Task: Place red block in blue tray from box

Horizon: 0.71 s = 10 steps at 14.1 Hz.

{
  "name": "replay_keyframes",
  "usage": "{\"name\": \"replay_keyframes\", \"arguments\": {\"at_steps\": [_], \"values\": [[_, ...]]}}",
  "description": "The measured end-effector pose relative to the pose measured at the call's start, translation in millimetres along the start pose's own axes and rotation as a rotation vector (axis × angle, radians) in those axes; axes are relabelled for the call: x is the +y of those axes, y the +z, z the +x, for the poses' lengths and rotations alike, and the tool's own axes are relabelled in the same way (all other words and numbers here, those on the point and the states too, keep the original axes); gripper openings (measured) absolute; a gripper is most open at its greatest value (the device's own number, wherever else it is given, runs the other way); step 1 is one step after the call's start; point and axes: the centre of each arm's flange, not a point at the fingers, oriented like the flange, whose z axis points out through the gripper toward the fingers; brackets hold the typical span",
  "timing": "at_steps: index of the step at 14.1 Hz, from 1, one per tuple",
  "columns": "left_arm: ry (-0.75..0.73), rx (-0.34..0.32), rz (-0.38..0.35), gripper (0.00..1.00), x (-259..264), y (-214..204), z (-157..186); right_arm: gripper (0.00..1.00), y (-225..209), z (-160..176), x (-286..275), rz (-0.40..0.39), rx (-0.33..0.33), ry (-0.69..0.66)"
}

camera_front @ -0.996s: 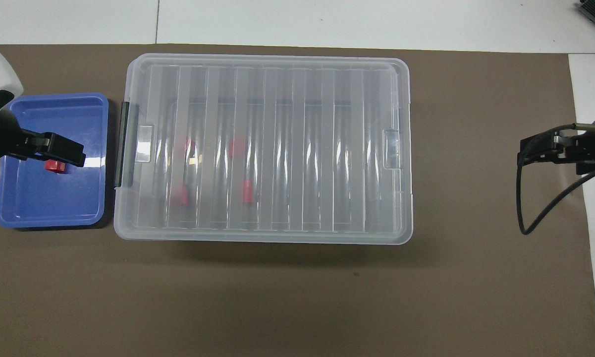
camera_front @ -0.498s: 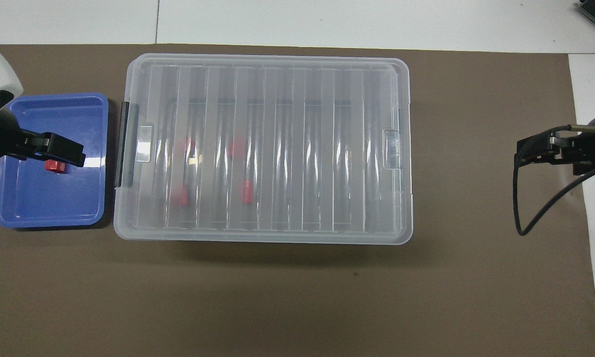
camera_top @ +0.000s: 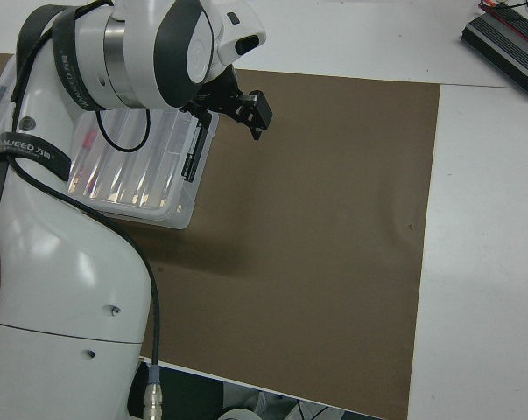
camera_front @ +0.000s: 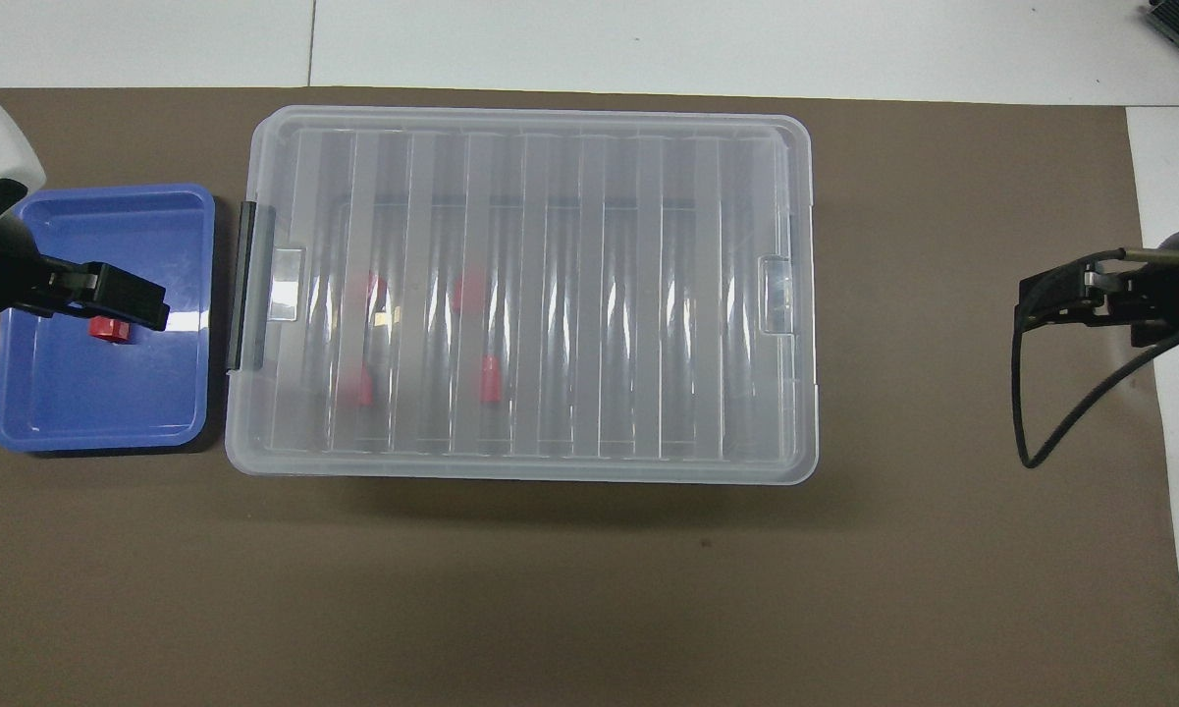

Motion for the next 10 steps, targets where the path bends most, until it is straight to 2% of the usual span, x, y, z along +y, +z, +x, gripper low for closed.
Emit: {"name": "replay_keyframes", "arguments": {"at_steps": [10], "values": [[0.0,0.0,0.0,1.0,0.0,-0.2,-0.1,1.0,2.2,-0.1,0.0,-0.001,-0.005,0.0]]}}
